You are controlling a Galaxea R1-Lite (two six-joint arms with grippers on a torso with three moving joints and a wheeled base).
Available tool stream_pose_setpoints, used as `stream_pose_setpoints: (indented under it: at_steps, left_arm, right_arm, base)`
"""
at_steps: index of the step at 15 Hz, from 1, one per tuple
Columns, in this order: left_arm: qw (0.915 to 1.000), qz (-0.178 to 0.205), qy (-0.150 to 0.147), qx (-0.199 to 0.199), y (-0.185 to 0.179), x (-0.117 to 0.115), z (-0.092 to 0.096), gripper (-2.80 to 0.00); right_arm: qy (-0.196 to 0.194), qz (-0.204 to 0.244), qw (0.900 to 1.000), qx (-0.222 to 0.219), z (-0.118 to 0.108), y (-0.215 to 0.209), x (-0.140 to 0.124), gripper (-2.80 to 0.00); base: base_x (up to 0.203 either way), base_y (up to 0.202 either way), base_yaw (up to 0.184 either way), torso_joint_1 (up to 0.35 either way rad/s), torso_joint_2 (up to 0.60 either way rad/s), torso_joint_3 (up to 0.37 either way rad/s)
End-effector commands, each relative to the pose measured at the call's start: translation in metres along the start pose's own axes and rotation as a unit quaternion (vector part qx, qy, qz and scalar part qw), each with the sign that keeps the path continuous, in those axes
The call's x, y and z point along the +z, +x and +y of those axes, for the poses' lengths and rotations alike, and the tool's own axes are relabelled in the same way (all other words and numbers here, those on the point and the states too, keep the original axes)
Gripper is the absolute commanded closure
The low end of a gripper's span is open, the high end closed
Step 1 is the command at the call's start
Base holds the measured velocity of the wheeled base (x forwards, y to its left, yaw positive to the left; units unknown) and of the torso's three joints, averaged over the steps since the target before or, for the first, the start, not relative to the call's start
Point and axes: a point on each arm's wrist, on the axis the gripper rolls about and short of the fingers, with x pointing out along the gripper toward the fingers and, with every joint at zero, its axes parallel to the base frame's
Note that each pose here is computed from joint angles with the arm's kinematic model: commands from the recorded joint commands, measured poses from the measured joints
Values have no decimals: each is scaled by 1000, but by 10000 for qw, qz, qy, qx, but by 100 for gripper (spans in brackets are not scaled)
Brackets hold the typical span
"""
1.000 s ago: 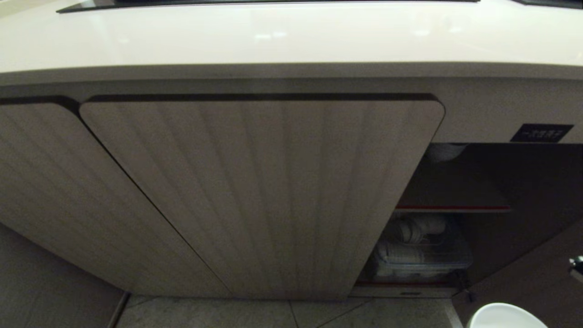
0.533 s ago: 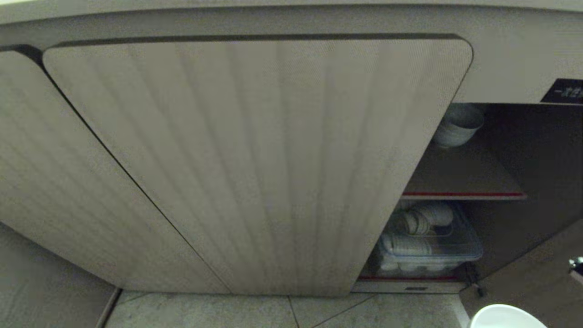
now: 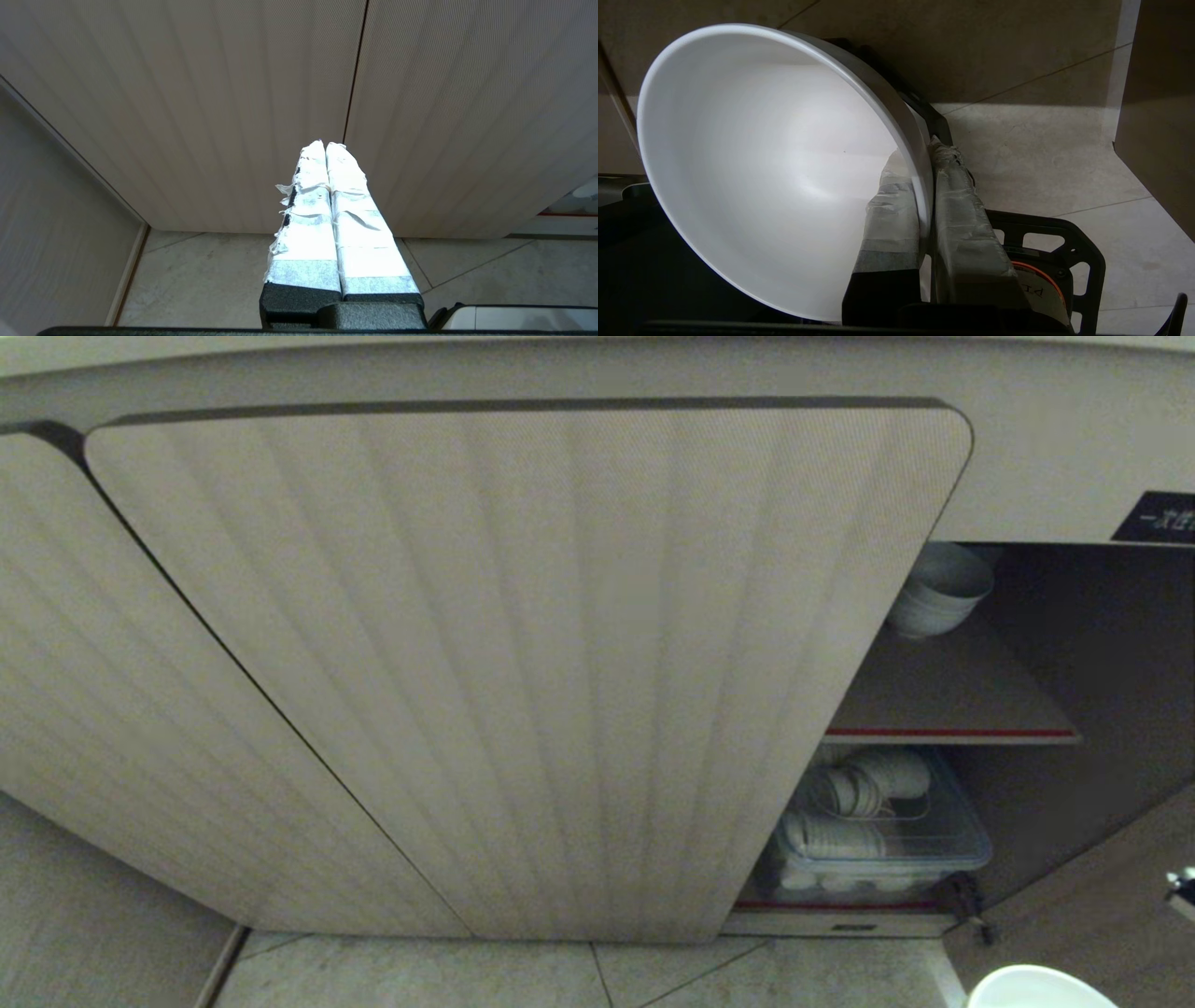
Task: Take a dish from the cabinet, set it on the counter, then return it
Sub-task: Put it back into the cabinet
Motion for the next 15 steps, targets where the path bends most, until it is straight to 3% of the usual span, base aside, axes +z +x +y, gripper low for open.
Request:
stream_pose_setpoints:
  at_steps: [1,12,15]
  left_arm:
    - [10000,-4,-2,0,0,0,0,0]
    - [10000,-4,-2,0,0,0,0,0]
    - [10000,-4,-2,0,0,0,0,0]
  right_arm:
    - [7,8,10000,6,0,0,0,0]
    - [-29,-115,9999,67,3,-2,4,0]
    - [128,-180,9997,71,3,-5,7,0]
  base:
    - [0,0,0,0,0,0]
    - [0,0,0,0,0,0]
    - [0,0,0,0,0,0]
